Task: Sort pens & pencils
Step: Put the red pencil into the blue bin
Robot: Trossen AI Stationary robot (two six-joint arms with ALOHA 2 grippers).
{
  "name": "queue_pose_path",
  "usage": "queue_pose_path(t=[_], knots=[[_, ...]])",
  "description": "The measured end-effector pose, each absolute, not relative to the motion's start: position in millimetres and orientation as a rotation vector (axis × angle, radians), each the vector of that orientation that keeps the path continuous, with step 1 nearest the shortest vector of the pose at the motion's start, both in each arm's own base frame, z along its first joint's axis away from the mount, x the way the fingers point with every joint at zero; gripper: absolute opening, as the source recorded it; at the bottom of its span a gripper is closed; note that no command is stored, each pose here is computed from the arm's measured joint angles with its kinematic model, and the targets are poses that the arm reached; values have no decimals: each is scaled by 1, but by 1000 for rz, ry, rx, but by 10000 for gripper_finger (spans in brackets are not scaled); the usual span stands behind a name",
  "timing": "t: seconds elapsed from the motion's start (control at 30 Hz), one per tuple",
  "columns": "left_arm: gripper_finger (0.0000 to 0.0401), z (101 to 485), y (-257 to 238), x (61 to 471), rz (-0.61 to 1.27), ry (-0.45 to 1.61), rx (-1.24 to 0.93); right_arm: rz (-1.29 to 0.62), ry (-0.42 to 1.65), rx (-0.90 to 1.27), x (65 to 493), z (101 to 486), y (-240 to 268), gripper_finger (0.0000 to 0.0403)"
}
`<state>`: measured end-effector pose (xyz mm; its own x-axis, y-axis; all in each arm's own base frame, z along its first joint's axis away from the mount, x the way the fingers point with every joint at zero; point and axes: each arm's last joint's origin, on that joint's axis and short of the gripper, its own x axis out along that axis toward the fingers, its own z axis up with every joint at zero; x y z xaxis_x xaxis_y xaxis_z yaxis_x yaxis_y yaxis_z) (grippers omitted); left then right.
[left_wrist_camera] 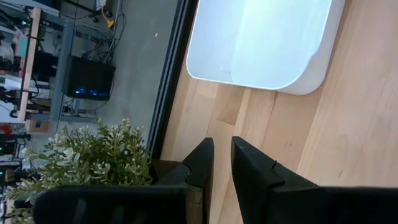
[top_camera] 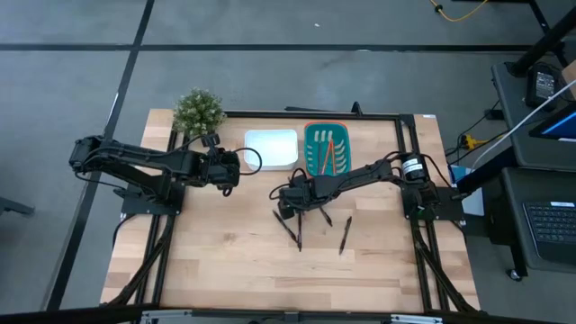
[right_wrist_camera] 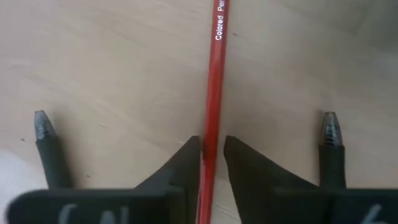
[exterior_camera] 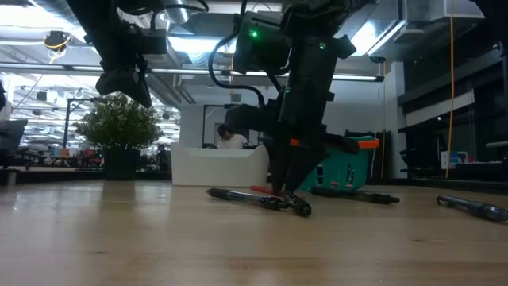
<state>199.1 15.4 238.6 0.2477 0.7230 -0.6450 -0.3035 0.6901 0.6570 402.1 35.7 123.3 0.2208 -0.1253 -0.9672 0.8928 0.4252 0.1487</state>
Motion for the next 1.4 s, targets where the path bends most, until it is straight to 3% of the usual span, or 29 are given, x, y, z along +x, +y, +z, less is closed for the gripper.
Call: queue_pose_path(t=[0.27,0.9,1.17,1.4], knots=[[50,239,15,199,732,1115,445,-852,1159,862,399,121,36,35],[50,239,15,199,726,1120,453,-894,1216,832,393,121,36,31],[50,239,15,199,726,1120,453,-981,1339,744,390,139,36,30],[50,239,15,199,726,1119,453,-995,1322,709,393,150,39,30]])
